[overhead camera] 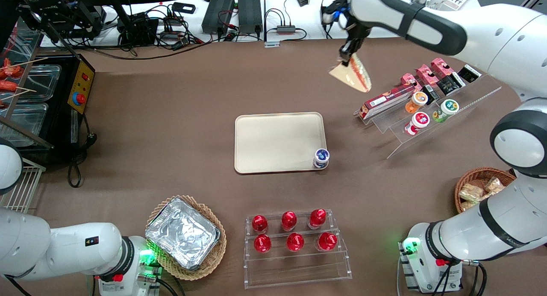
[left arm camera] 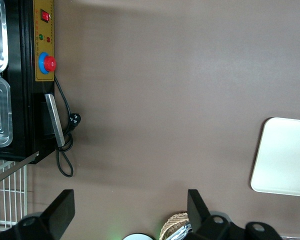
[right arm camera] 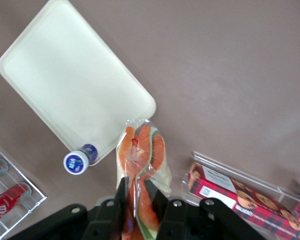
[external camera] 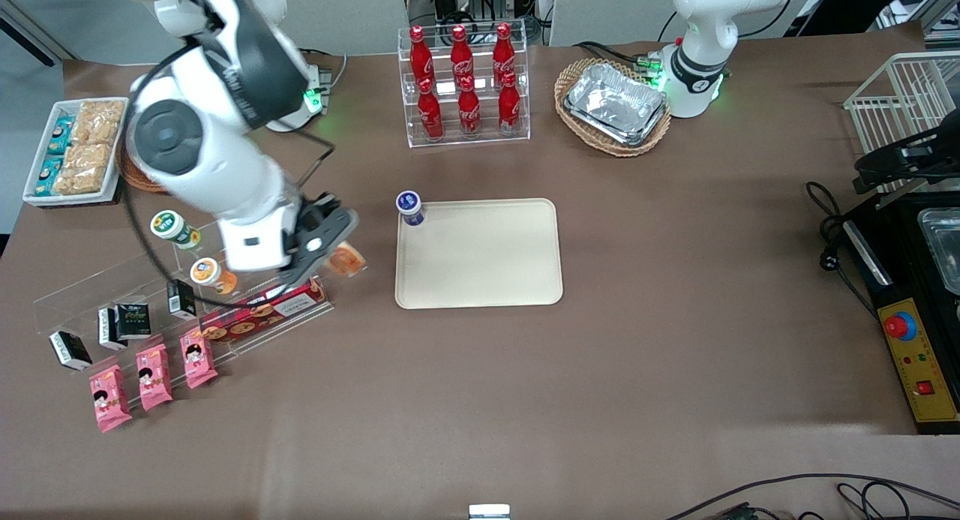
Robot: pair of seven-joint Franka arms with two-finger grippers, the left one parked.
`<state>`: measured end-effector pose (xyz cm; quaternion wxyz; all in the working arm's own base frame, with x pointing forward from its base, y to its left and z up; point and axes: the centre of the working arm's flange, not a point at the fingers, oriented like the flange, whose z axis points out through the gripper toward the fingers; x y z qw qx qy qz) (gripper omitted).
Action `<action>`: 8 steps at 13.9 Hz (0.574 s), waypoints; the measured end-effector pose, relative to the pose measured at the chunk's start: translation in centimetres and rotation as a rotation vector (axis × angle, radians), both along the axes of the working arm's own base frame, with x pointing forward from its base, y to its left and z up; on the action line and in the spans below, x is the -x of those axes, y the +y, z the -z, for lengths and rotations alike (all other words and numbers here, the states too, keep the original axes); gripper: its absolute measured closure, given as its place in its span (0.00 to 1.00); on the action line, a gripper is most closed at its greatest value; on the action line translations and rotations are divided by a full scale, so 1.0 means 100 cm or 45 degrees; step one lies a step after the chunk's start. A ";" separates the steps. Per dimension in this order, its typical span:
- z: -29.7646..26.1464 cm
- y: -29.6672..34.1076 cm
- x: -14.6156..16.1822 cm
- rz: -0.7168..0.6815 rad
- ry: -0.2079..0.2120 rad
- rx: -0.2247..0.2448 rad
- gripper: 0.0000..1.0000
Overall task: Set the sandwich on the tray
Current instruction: 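Carry the sandwich over the cream tray and lower it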
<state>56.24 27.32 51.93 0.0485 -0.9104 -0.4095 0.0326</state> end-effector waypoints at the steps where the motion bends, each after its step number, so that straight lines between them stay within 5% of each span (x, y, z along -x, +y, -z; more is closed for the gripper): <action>1: 0.001 0.018 0.008 -0.040 -0.006 -0.005 0.83; 8: 0.061 0.121 0.033 -0.306 -0.055 -0.023 0.83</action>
